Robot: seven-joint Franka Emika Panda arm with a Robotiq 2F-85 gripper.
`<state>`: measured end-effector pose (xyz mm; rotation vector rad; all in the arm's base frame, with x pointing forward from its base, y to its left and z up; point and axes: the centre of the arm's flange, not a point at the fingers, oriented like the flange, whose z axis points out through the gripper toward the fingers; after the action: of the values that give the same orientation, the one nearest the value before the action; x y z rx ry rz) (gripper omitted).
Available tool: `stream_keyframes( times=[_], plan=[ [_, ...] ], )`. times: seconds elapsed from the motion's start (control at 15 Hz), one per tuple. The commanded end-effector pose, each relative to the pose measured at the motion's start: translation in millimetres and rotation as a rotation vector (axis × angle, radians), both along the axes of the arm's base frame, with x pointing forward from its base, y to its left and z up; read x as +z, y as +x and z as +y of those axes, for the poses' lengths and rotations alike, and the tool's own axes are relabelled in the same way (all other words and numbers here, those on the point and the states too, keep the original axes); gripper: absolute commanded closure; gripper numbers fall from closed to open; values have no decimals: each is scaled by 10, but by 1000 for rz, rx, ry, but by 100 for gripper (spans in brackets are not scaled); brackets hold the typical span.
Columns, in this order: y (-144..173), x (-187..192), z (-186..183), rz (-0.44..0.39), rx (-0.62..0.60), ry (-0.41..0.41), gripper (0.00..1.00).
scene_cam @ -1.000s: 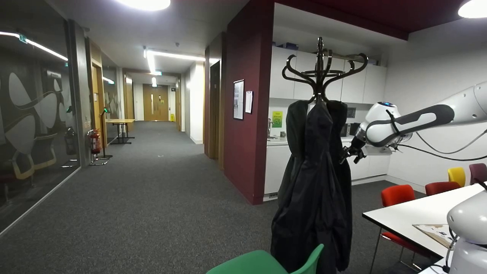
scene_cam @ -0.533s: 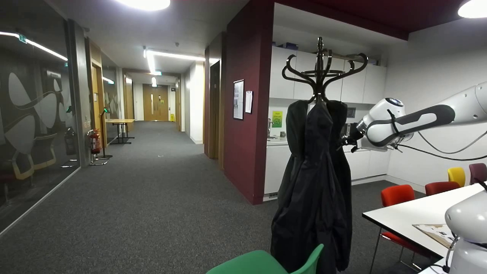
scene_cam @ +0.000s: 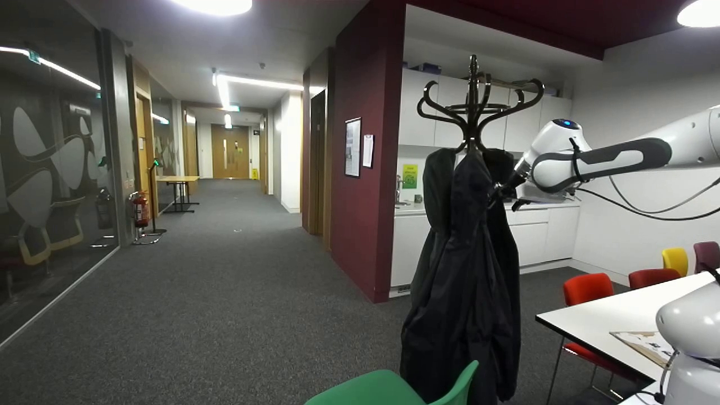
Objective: Put the middle jersey on the seat of the chair
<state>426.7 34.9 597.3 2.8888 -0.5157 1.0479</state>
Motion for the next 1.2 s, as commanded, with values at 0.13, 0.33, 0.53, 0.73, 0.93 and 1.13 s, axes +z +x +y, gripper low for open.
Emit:
stream_keyframes(
  times=[0.13,0.33,0.53,0.73,0.93,1.13],
  plan=[
    [461,307,-49,138,10,-99,0],
    [528,481,44,24,15,-123,0],
    [553,614,188,-78,-16,-105,0],
    [562,731,342,-142,-79,-71,0],
    [604,803,467,-169,-144,-33,0],
    [652,823,584,-195,-175,-28,0]
  ],
)
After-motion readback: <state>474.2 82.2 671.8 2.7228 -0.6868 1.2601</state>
